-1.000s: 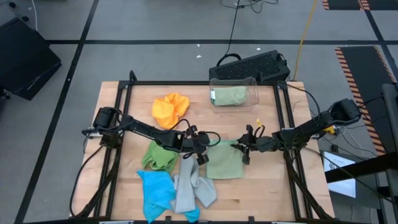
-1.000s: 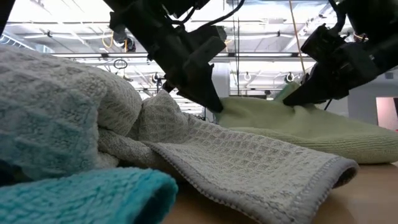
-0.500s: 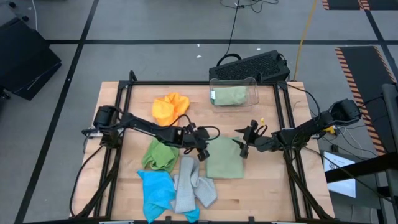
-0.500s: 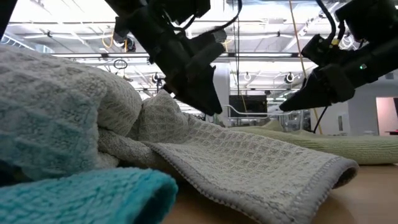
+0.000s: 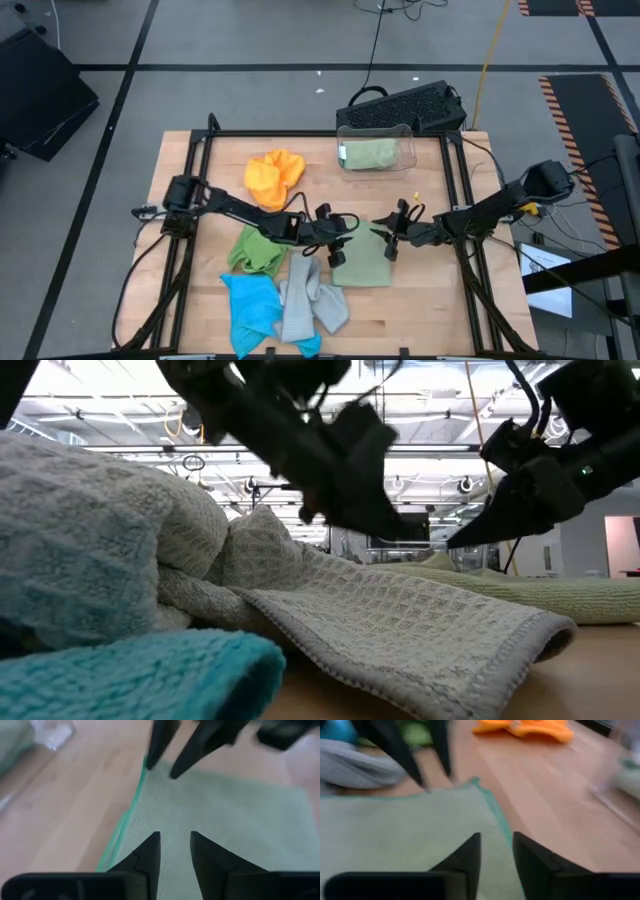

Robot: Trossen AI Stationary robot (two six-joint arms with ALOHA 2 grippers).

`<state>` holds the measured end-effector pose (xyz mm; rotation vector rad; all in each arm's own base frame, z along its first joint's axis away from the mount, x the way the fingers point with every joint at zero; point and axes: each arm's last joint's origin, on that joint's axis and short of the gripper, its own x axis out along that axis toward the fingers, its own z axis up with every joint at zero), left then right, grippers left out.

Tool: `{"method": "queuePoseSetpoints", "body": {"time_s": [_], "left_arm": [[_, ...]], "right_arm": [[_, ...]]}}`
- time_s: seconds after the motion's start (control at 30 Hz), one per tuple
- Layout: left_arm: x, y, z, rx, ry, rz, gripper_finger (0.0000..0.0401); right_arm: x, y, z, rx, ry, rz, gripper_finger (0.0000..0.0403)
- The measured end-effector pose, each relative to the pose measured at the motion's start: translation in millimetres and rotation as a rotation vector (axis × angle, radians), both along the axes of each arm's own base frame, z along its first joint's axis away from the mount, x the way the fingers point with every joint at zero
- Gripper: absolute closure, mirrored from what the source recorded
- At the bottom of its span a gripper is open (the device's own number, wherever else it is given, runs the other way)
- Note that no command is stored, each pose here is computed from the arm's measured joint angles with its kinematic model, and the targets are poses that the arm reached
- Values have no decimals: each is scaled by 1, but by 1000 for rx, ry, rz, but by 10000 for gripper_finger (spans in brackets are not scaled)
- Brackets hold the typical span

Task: Fold microfiber towels
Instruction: Fold the light green microfiber towel

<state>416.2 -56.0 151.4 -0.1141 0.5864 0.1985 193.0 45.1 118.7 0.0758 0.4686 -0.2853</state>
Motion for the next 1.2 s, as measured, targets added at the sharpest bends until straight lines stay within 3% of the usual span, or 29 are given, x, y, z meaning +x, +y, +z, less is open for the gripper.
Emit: {"method": "queuePoseSetpoints", "body": {"time_s": [0.17, 0.33, 0.6, 0.8, 1.03, 1.2], "left_arm": [[-2, 0, -25, -2, 106, 6, 312], [-6, 6, -32, 1, 183, 25, 322], [-9, 15, -32, -12, 237, 16, 325], [-13, 8, -6, -30, 192, -45, 325], [-26, -30, 36, 32, 85, -164, 325], [-37, -70, 36, 107, 86, -278, 322]], "right_arm": [[9, 2, -13, -45, -7, 23, 370], [13, 0, -27, -58, 27, 12, 400], [13, -5, -46, -36, 81, -33, 395], [16, 0, -28, -6, -22, -6, 394], [7, 19, 1, 72, -97, 159, 367], [-6, 45, 4, 101, -15, 269, 322]]}}
